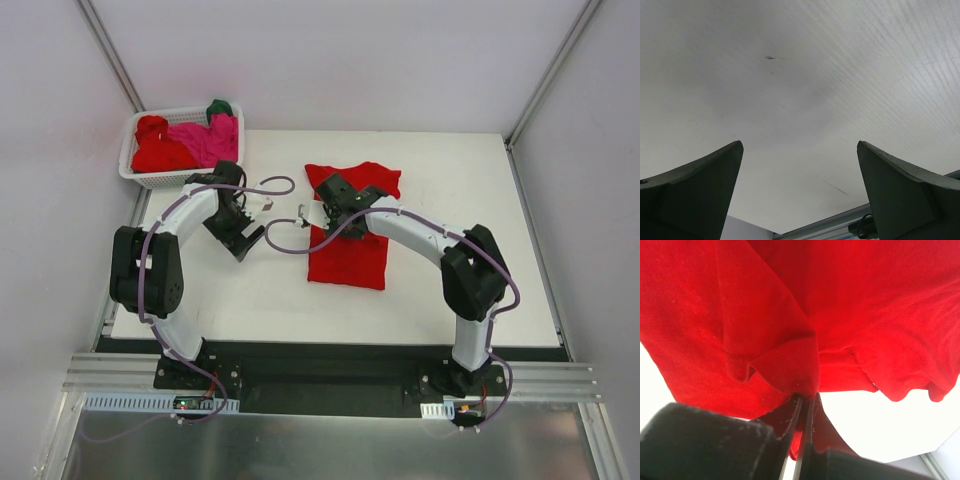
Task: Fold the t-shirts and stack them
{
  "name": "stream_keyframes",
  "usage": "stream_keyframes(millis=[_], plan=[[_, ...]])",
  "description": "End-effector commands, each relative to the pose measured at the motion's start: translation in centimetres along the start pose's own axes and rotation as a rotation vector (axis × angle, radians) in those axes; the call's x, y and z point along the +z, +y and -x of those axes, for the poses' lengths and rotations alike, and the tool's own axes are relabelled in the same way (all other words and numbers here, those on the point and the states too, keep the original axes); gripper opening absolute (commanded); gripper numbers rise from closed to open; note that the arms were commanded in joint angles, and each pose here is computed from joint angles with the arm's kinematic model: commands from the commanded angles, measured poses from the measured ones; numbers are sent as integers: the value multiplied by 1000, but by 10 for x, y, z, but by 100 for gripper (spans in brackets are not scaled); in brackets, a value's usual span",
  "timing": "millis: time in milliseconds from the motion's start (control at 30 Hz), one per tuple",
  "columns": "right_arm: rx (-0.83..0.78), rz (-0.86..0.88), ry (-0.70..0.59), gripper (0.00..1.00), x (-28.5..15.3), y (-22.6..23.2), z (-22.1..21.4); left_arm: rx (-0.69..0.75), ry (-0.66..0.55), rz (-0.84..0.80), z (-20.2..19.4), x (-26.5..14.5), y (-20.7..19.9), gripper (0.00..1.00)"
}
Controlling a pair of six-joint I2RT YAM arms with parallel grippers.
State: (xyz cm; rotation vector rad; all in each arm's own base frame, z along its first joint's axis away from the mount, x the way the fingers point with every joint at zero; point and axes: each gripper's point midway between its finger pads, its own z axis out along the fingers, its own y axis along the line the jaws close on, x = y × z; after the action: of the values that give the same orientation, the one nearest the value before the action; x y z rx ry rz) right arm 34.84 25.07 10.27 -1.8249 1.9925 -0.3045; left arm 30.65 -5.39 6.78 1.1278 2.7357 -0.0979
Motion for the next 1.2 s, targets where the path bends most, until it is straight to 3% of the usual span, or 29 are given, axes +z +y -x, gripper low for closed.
stream_keyframes(millis=[0,1167], plan=[[-5,-13,6,1,6,-5,3,7,-19,-4,10,-7,-2,99],[11,5,69,1,42,-2,-7,12,-22,-5,7,-9,-5,99]])
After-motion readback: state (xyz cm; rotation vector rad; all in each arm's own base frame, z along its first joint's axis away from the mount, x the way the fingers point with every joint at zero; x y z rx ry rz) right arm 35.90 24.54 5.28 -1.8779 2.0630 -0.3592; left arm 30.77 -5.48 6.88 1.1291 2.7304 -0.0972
